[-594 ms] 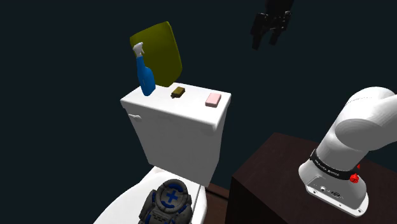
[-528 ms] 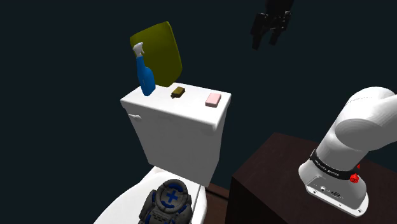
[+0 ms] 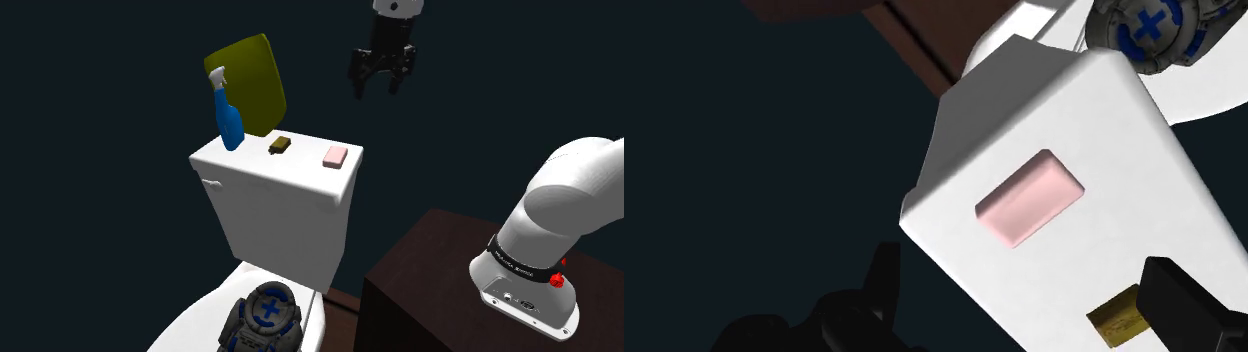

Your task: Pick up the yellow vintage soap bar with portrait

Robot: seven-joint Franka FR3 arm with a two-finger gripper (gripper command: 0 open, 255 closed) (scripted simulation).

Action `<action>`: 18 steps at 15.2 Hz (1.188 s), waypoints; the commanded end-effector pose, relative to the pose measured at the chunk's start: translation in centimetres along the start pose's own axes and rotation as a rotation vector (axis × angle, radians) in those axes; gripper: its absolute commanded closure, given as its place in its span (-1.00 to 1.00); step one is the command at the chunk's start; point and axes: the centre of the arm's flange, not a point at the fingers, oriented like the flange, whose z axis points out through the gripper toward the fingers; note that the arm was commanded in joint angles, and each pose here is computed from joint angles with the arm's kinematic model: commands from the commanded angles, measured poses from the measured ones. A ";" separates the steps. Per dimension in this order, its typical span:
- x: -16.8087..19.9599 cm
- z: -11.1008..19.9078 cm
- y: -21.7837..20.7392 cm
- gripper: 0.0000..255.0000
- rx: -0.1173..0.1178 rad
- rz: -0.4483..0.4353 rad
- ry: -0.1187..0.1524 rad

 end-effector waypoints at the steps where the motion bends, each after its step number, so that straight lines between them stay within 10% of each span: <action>1: 0.9 1.3 -1.9 -1.00 -0.001 0.067 -0.002; 18: 13.1 14.3 -15.9 -1.00 -0.023 0.593 -0.019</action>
